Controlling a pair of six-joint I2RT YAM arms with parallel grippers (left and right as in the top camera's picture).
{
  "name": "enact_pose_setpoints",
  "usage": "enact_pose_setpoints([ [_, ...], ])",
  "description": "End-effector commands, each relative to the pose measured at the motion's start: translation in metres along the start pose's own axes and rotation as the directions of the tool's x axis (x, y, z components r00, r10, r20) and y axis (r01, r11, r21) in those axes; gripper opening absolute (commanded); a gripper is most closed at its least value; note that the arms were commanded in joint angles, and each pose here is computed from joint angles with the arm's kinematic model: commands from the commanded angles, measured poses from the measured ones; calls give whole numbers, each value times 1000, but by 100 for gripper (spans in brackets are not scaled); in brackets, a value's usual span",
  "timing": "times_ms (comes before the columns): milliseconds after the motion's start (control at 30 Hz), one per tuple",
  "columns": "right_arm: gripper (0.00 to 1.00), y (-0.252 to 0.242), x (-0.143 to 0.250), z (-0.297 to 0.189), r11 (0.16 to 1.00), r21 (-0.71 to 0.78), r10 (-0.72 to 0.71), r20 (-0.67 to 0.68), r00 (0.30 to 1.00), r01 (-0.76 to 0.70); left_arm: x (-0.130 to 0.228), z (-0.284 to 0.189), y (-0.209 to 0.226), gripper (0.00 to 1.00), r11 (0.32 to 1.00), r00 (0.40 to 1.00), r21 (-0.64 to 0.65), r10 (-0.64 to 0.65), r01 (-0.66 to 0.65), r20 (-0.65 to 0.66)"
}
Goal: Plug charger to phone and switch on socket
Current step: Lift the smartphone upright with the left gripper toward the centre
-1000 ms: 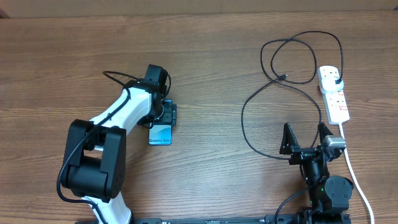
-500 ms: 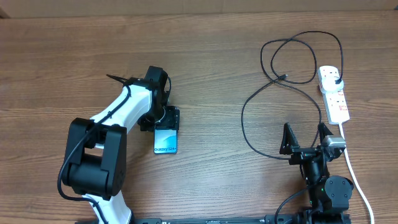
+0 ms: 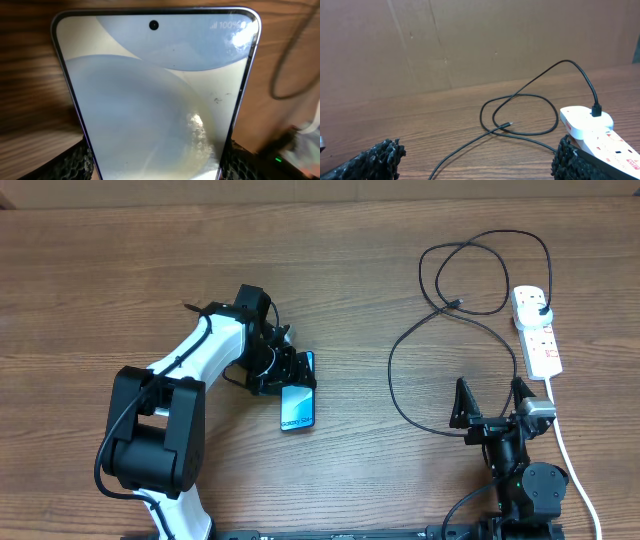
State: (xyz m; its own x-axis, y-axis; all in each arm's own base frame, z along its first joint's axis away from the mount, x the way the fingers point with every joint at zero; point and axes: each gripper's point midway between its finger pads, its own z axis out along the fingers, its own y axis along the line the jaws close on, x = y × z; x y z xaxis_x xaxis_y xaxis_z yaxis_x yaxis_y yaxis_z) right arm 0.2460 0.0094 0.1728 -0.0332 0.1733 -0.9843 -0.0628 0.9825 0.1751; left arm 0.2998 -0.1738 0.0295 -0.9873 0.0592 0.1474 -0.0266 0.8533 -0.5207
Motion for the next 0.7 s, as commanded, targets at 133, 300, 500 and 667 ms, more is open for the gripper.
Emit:
enact_pose_setpoints([
  [133,100,0,2,0,1000,1,3,3,1000,-3,4,-10,-51,66,960,998,277,42,-29,-43],
  [300,100,0,2,0,1000,1,3,3,1000,-3,9,-20,-76,66,905,996,424,58,-24,-67],
  [500,100,0,2,0,1000,1,3,3,1000,-3,15,-34,-100,63,827,993,562,71,-5,-96],
  [667,100,0,2,0,1000,1,3,3,1000,-3,18,-44,-113,64,770,990,638,74,21,-121],
])
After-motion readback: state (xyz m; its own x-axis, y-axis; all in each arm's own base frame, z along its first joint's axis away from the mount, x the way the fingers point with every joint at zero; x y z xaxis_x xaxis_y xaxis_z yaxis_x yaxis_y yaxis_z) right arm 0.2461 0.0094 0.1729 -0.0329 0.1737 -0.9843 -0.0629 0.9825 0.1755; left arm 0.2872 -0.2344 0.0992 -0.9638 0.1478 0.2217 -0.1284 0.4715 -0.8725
